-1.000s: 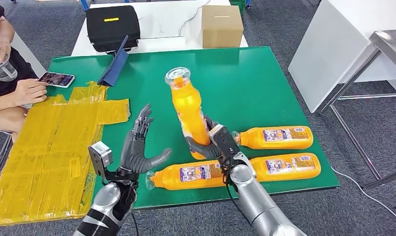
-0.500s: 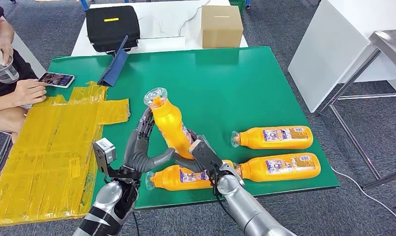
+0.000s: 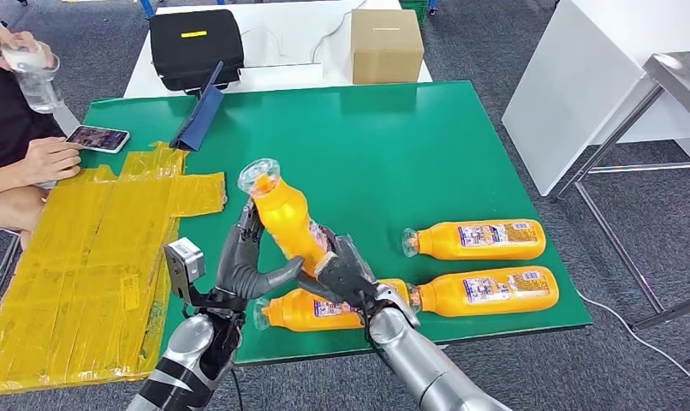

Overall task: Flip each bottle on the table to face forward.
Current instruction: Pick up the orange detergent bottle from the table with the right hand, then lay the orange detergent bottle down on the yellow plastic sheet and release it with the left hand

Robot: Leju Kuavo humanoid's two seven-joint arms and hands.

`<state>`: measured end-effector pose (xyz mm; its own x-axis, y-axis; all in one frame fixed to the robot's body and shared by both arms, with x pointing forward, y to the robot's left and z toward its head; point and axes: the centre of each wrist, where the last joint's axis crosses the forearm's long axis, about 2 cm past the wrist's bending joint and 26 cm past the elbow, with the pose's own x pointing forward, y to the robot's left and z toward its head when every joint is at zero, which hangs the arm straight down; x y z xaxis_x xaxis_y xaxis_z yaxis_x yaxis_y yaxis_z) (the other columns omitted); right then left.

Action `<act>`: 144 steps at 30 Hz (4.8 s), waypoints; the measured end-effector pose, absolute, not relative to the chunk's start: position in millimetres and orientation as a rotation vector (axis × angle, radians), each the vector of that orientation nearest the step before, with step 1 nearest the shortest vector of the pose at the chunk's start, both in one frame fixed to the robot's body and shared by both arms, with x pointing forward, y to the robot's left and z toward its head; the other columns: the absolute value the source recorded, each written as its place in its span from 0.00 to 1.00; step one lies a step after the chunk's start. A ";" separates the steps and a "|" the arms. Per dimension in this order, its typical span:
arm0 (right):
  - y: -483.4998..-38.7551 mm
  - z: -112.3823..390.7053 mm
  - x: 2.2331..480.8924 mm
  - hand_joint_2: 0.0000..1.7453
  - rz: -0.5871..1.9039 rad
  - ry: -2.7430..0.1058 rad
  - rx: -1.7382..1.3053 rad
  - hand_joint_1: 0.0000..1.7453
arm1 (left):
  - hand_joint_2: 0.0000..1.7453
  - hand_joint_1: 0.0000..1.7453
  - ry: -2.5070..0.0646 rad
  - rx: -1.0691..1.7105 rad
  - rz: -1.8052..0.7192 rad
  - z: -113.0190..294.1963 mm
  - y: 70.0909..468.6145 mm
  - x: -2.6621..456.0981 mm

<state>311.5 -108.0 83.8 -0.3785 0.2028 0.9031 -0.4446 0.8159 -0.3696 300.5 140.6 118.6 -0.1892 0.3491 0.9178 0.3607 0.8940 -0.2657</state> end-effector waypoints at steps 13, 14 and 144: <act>-85.3 96.4 293.3 1.00 0.906 -2.081 -0.098 1.00 | 1.00 0.00 -1.693 -0.631 0.076 108.8 151.2 302.9; -84.9 96.6 293.2 1.00 0.908 -2.083 -0.098 1.00 | 1.00 0.00 -1.691 -0.632 0.077 108.2 151.4 302.8; -169.1 156.9 264.9 1.00 0.409 -2.077 0.327 0.00 | 1.00 0.00 -1.347 1.013 -0.906 56.3 327.1 351.5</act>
